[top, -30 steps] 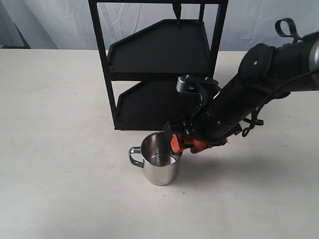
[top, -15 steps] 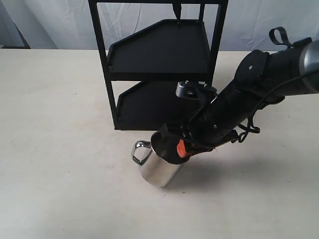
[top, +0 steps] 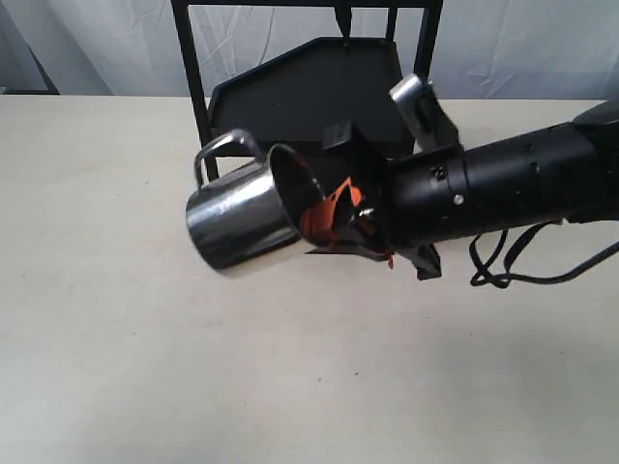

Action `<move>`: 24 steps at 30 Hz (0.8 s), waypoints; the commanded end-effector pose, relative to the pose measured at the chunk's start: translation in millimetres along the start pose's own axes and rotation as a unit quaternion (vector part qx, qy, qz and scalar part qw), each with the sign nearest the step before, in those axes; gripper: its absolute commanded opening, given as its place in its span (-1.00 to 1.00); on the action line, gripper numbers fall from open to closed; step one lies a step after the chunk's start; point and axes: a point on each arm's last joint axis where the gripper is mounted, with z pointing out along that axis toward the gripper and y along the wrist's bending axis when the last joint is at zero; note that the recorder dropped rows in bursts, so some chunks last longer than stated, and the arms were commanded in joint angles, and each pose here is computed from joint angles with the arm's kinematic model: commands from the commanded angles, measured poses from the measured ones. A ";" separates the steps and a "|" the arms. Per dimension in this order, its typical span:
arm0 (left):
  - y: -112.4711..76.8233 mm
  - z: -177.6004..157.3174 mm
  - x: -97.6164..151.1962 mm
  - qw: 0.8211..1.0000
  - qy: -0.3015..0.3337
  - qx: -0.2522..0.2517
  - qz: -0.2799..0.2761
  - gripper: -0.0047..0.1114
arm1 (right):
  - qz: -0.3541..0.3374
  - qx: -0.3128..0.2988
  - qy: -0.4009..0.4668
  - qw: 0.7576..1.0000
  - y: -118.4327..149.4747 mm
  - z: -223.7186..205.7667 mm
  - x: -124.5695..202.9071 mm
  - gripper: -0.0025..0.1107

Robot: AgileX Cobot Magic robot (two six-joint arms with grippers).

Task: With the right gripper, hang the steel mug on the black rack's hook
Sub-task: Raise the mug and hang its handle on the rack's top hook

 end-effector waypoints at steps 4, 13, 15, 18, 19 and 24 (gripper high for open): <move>-0.3 -0.4 -0.6 1.000 -0.005 0.002 -0.001 -0.89 | 0.051 -0.087 -0.094 0.990 -16.1 -59.9 -42.4 -0.97; -0.3 -0.4 -0.6 1.000 -0.005 0.002 -0.001 -0.89 | 0.091 -0.095 -0.103 0.986 -33.5 -59.0 -55.4 -0.97; -0.3 -0.4 -0.6 1.000 -0.005 0.002 -0.001 -0.89 | 0.106 -0.092 -0.100 0.985 -40.5 -54.7 -58.1 -0.97; -0.3 -0.4 -0.6 1.000 -0.005 0.002 -0.001 -0.89 | 0.131 -0.092 -0.098 0.982 -50.9 -48.3 -62.7 -0.97; -0.3 -0.4 -0.6 1.000 -0.005 0.002 -0.001 -0.89 | 0.138 -0.093 -0.099 0.981 -53.5 -46.7 -63.9 -0.97; -0.3 -0.4 -0.6 1.000 -0.005 0.002 -0.001 -0.89 | 0.159 -0.089 -0.087 0.979 -65.3 -39.3 -66.1 -0.97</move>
